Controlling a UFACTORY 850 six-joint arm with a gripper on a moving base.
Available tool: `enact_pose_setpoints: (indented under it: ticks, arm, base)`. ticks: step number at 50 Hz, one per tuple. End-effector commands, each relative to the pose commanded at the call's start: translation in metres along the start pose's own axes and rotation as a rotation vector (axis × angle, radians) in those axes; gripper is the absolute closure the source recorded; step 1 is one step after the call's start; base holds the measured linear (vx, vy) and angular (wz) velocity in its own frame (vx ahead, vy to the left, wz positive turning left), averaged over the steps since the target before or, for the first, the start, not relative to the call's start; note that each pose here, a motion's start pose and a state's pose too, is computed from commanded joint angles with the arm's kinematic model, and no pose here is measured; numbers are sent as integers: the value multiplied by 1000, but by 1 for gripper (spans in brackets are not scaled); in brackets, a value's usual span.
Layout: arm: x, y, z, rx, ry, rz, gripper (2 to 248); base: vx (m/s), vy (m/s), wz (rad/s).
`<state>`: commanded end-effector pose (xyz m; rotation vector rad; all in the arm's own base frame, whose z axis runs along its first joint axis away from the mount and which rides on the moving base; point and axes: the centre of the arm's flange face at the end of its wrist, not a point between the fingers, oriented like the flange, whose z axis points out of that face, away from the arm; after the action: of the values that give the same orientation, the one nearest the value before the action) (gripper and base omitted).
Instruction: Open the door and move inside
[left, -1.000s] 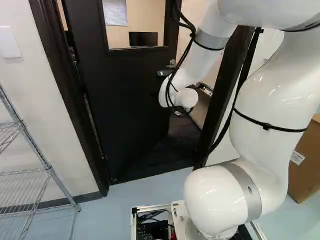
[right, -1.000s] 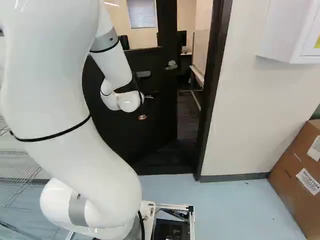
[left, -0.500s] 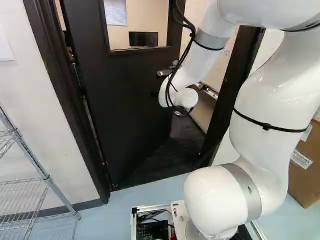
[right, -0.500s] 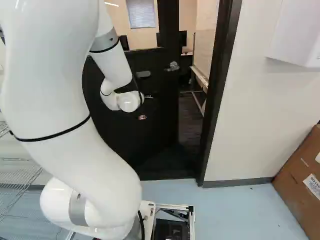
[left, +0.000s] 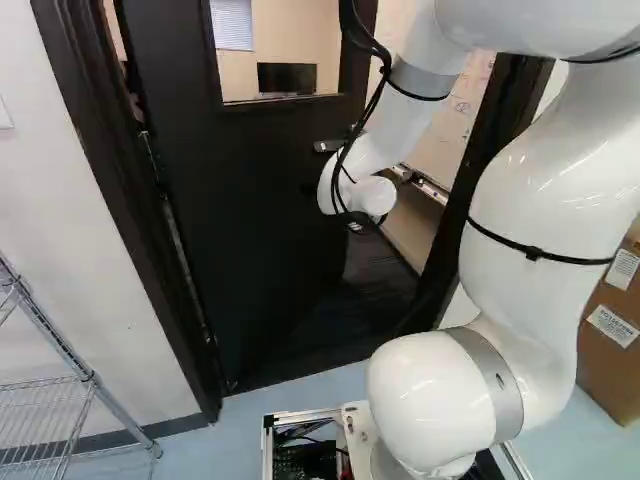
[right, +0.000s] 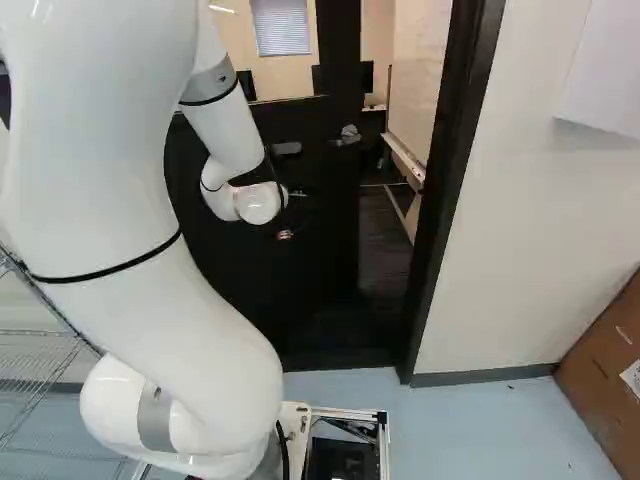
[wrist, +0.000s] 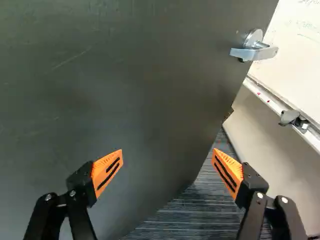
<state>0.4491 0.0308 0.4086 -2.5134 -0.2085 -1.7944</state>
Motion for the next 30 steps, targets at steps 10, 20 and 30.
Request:
enact_pose_setpoints:
  ticks: [10,20,30]
  arm:
    - [0,0,0,0,0,0,3]
    - [0,0,0,0,0,0,3]
    - [0,0,0,0,0,0,3]
  base:
    - [102,42,-12]
    - [102,43,-11]
    - [86,37,-22]
